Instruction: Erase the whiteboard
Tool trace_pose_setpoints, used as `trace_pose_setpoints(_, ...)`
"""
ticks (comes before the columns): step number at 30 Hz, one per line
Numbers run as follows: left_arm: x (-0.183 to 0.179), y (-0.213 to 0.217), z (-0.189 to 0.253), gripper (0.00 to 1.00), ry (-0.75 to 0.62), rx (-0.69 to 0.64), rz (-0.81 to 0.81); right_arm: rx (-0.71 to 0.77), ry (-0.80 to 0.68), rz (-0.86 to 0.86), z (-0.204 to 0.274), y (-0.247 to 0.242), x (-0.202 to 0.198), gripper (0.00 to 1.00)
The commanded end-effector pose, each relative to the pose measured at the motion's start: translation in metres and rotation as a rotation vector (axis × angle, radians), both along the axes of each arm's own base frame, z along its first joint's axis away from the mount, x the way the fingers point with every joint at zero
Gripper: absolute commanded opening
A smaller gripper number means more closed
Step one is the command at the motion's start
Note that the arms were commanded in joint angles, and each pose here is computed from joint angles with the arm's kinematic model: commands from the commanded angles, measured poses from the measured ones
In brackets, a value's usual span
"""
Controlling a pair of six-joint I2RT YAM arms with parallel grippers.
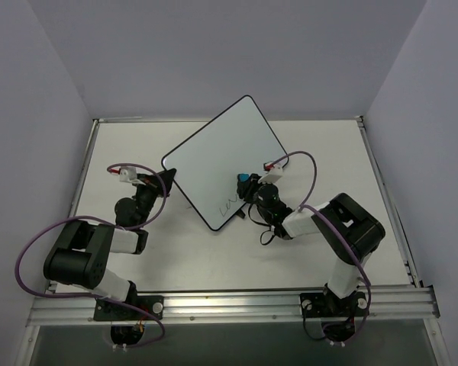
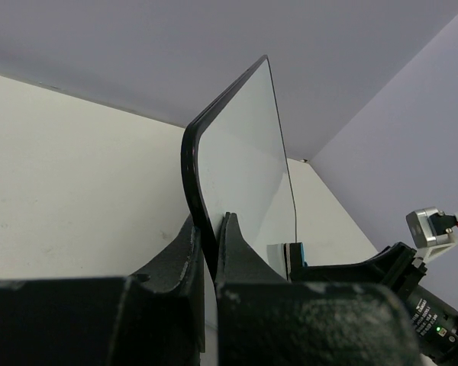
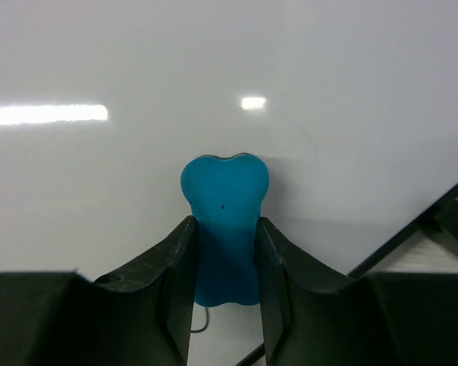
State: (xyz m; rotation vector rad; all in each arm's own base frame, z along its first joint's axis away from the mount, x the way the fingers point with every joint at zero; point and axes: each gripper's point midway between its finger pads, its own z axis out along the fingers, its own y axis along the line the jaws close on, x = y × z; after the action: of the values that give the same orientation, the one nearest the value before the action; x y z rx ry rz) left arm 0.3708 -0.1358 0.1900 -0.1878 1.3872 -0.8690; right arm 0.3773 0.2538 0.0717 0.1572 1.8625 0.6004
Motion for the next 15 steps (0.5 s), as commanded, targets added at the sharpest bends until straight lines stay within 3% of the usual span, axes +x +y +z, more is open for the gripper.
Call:
trace_pose_setpoints(1, -0.015, -0.023, -0.041, 0.02, -0.008, 0.267, -0.132, -0.025, 0.214, 0.335, -0.060, 0.063, -0.079, 0.00)
trace_pose_setpoints(15, -0.015, -0.023, -0.040, 0.02, -0.008, 0.265, -0.128, -0.105, 0.236, 0.397, -0.070, 0.076, -0.131, 0.00)
